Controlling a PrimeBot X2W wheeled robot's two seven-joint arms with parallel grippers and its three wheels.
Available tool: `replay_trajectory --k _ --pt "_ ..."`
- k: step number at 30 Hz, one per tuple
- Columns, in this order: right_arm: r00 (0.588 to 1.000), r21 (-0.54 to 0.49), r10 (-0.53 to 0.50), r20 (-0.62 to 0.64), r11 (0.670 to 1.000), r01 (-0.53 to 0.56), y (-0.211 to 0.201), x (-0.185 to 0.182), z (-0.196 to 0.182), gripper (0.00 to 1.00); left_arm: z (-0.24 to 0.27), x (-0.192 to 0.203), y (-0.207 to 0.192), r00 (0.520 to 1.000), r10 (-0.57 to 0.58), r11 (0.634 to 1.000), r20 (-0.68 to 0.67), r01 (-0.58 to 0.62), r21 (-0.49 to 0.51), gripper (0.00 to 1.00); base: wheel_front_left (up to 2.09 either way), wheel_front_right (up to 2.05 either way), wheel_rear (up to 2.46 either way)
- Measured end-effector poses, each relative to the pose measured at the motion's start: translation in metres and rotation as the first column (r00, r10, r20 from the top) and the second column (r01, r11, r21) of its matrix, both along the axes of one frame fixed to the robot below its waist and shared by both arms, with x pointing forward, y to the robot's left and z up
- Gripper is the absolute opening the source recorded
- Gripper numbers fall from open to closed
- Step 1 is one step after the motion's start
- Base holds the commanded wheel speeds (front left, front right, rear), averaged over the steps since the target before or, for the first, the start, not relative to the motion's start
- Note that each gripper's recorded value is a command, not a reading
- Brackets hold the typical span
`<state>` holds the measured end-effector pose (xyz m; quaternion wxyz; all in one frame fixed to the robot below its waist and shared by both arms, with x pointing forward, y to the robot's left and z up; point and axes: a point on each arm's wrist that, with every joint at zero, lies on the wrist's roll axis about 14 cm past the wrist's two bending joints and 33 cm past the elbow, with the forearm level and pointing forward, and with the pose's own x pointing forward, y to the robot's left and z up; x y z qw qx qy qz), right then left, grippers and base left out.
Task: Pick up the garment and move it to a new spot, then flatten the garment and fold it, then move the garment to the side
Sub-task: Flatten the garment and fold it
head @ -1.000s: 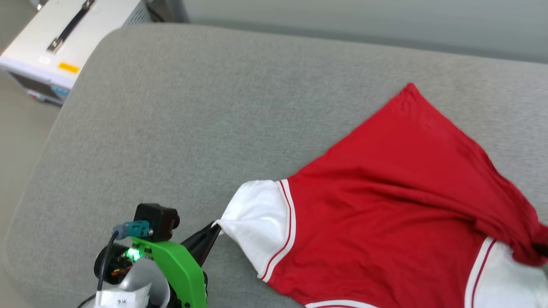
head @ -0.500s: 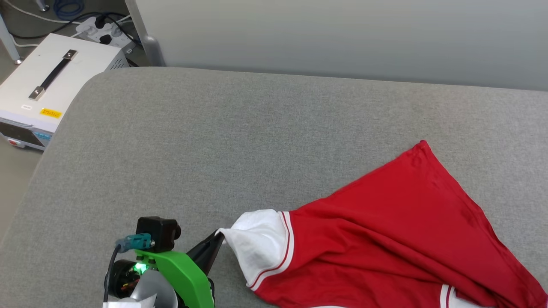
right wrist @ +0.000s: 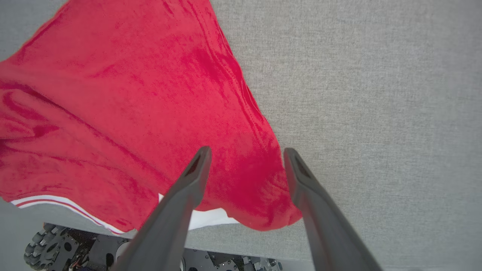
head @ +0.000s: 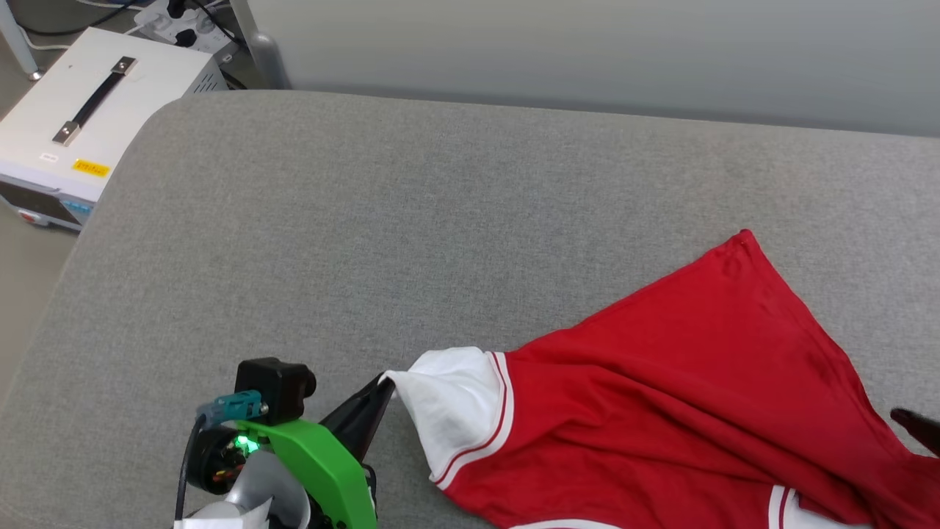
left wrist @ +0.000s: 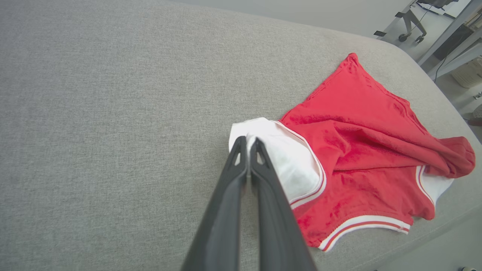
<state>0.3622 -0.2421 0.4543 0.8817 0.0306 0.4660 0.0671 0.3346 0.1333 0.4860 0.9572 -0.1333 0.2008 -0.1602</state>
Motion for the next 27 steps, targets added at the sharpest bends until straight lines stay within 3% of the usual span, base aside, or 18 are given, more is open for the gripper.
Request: replay_trajectory --k 6,12,18,19,27 --pt "0.988 -0.003 0.136 0.072 0.991 -0.136 0.041 0.049 0.026 1.0 0.005 0.01 -0.001 1.0 -0.008 1.0 0.018 0.008 0.006 0.0 0.0 0.0 0.0" --pt "0.977 -0.038 0.209 0.046 0.977 -0.208 0.066 0.094 0.02 1.0 0.003 0.021 0.0 1.0 -0.007 1.0 0.015 0.007 0.009 0.0 0.0 0.0 0.0" --pt "0.973 -0.055 0.227 -0.038 0.972 -0.229 0.078 0.133 -0.009 1.0 -0.005 0.033 0.003 1.0 -0.003 1.0 -0.001 0.003 0.021 0.0 0.0 0.0 0.0" --pt "0.967 -0.059 0.238 -0.087 0.968 -0.244 0.084 0.143 -0.028 1.0 -0.012 0.035 0.005 1.0 0.008 1.0 -0.019 -0.008 0.018 0.0 0.0 0.0 0.0" --pt "0.942 -0.037 0.281 -0.186 0.956 -0.292 0.107 0.152 -0.072 1.0 -0.026 0.032 0.016 0.997 0.053 0.998 -0.063 -0.052 0.018 0.0 0.0 0.0 0.0"
